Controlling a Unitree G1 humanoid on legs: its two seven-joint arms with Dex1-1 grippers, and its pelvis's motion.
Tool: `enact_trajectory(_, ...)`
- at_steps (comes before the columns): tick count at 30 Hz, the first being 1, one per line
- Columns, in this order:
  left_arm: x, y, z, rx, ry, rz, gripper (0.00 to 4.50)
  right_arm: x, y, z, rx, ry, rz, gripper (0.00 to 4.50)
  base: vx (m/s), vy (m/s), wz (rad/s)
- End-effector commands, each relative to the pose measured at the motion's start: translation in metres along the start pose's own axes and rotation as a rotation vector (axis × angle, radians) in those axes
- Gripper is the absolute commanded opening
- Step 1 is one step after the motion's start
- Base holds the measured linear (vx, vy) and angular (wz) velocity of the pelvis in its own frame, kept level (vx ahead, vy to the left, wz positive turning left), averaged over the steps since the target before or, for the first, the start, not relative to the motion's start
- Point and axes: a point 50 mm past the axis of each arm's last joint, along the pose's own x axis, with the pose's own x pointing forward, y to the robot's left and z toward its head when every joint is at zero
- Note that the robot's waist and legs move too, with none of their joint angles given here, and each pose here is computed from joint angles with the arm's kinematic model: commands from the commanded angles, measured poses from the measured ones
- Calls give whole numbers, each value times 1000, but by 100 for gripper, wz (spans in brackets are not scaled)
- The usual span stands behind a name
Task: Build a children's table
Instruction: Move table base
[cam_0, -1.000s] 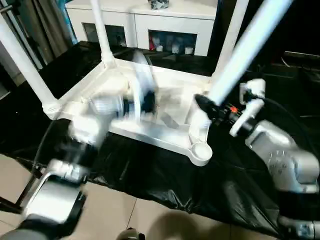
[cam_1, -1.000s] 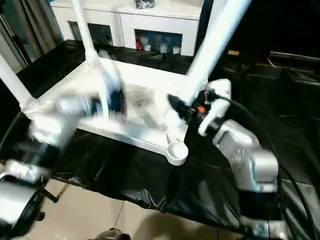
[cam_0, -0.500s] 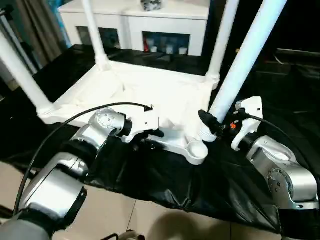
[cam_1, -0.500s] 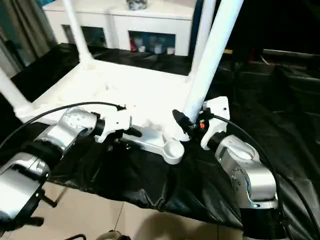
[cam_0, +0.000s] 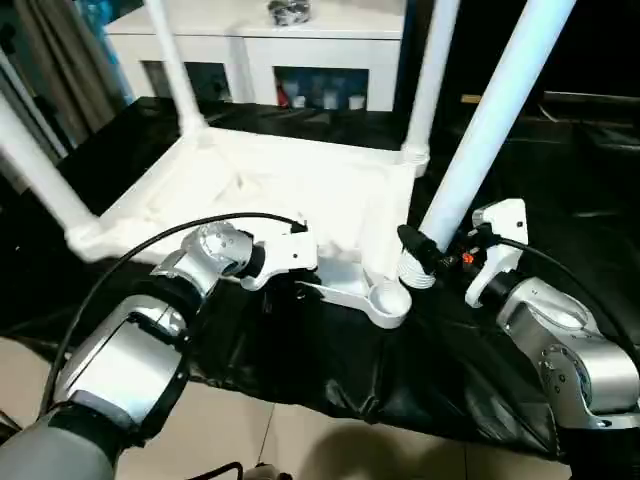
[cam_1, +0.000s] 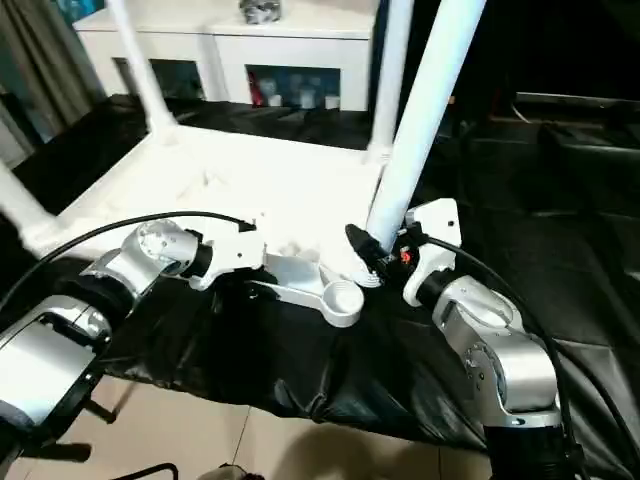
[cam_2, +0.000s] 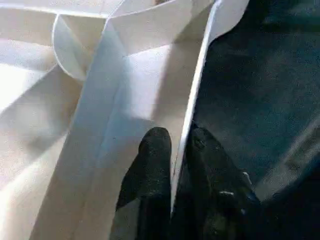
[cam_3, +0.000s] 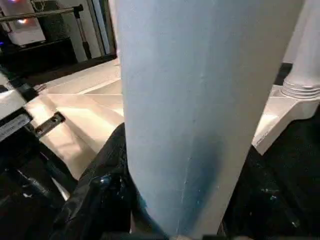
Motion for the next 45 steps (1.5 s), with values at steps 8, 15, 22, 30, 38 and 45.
enact_trajectory(8, 2, -3, -17, -272, -26, 55, 3, 3, 7, -5, -50, 56, 69, 188, 0, 0, 0)
enact_trajectory(15, 17, -10, -14, -254, -93, 121, 0, 15, 8, -11, -55, 68, 80, 188, 0, 0, 0)
enact_trajectory(22, 23, -19, -9, -155, -165, 104, 0, 24, 7, -13, -64, 71, 99, 188, 0, 0, 0)
enact_trajectory(30, 16, -19, -19, -191, -148, 147, 85, 30, 5, -9, -70, 54, 107, 188, 0, 0, 0)
enact_trajectory(38, 10, -18, -25, -214, -149, 142, 63, 34, -2, -11, -73, 54, 103, 188, 0, 0, 0)
enact_trajectory(45, 10, -18, -25, -234, -169, 122, 17, 38, -8, -14, -57, 63, 94, 188, 0, 0, 0)
